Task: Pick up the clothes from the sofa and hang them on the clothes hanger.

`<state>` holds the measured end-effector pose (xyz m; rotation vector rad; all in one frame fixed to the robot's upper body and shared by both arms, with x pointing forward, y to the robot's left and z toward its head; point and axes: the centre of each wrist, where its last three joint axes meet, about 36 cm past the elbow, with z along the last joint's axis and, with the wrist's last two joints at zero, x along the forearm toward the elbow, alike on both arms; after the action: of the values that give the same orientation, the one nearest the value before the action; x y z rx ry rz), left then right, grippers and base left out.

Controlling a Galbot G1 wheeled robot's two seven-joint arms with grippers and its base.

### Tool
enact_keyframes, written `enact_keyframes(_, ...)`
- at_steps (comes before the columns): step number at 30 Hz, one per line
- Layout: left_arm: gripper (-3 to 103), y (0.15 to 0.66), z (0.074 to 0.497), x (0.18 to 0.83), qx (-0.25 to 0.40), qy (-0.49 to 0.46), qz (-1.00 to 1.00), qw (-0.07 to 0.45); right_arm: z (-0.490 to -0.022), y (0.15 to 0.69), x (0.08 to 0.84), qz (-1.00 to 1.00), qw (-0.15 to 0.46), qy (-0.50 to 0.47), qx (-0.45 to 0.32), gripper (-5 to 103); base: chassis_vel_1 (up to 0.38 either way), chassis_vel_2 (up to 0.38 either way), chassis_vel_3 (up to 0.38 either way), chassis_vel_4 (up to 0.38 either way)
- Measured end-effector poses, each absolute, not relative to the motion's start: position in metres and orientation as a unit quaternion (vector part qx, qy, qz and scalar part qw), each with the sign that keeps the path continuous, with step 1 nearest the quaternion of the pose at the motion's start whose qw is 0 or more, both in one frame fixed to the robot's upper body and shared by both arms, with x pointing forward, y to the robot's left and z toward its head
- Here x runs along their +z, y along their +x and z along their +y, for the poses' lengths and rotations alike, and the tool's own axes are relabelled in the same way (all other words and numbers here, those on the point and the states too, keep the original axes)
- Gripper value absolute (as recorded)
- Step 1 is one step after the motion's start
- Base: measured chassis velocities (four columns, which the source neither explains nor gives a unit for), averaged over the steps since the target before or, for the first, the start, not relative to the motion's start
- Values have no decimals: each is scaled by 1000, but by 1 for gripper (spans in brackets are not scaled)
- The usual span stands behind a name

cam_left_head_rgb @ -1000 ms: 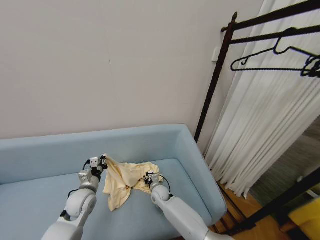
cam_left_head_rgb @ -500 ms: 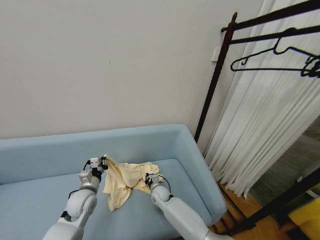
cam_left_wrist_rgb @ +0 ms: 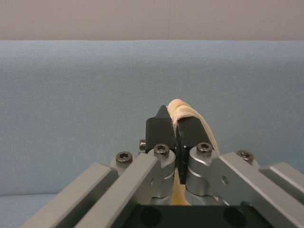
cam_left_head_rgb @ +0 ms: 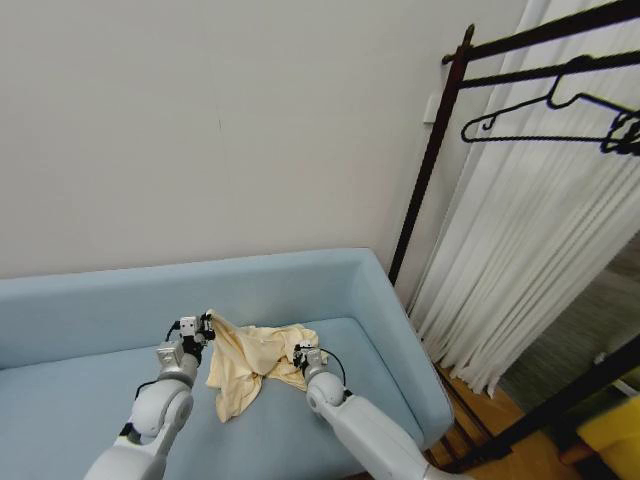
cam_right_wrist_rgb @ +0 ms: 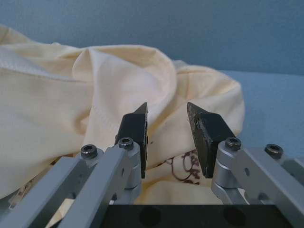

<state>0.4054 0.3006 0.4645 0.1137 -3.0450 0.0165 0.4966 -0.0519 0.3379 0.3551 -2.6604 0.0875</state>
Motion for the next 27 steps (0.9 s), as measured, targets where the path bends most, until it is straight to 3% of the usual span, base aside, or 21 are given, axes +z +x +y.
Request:
enact_keyframes(8, 1, 405, 299, 465, 8, 35, -998, 46, -56, 503, 349, -969, 211, 126, 37, 28, 0, 0, 0, 0)
enact_keyframes(16, 1, 404, 299, 464, 8, 36, -998, 47, -40, 493, 351, -957, 259, 133, 8, 25, 0, 0, 0, 0)
enact_keyframes(20, 1, 404, 300, 464, 9, 36, -998, 47, -34, 491, 361, -946, 299, 123, -32, 46, 0, 0, 0, 0)
enact_keyframes(22, 1, 404, 300, 464, 9, 36, -998, 47, -32, 491, 363, -943, 307, 118, -41, 46, 0, 0, 0, 0)
enact_keyframes(25, 1, 404, 299, 463, 10, 36, -998, 48, -29, 492, 358, -943, 310, 114, -34, 62, 0, 0, 0, 0)
enact_keyframes(27, 1, 404, 299, 463, 10, 35, -998, 48, -28, 493, 355, -943, 310, 115, -29, 68, 0, 0, 0, 0)
